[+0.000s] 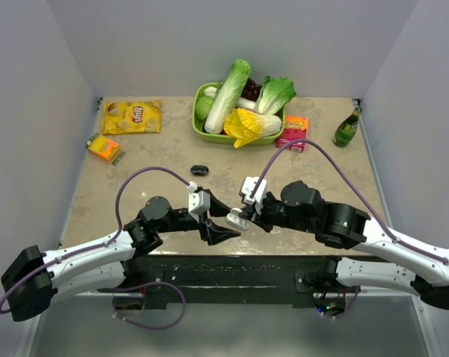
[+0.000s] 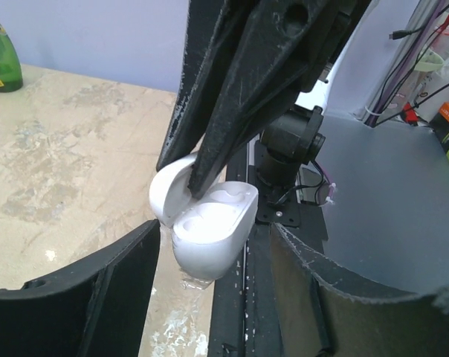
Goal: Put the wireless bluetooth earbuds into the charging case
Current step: Adjust the charging case.
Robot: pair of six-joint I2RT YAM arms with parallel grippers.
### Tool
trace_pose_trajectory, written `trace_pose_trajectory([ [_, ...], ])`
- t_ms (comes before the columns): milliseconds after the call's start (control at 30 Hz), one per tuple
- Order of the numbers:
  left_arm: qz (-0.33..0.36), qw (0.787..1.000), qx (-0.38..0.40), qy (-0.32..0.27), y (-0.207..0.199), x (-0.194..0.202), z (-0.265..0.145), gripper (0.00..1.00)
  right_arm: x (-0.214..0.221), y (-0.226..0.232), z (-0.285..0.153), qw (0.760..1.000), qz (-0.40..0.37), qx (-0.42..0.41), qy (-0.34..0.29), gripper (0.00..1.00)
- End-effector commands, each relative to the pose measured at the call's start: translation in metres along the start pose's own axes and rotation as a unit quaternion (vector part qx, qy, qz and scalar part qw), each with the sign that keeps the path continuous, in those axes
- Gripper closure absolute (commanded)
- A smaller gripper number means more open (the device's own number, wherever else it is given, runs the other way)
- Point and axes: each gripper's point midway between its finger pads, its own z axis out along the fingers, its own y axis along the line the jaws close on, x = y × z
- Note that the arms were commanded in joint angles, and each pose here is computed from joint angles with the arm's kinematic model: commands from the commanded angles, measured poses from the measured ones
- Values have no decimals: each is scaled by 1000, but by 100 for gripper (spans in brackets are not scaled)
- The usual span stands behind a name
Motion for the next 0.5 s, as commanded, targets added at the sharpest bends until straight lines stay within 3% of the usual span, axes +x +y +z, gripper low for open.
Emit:
trace_pose_trajectory([
  [0, 3, 999, 9, -33, -1, -18, -1, 37, -20, -5, -4, 1000, -14, 14, -23, 100],
  [300, -6, 999, 14, -28, 3, -11, 0, 50, -20, -5, -4, 1000, -15, 17, -22, 100],
  [467, -11, 1000, 14, -22, 4, -8, 1, 46, -22, -6, -5, 999, -15, 20, -26, 100],
])
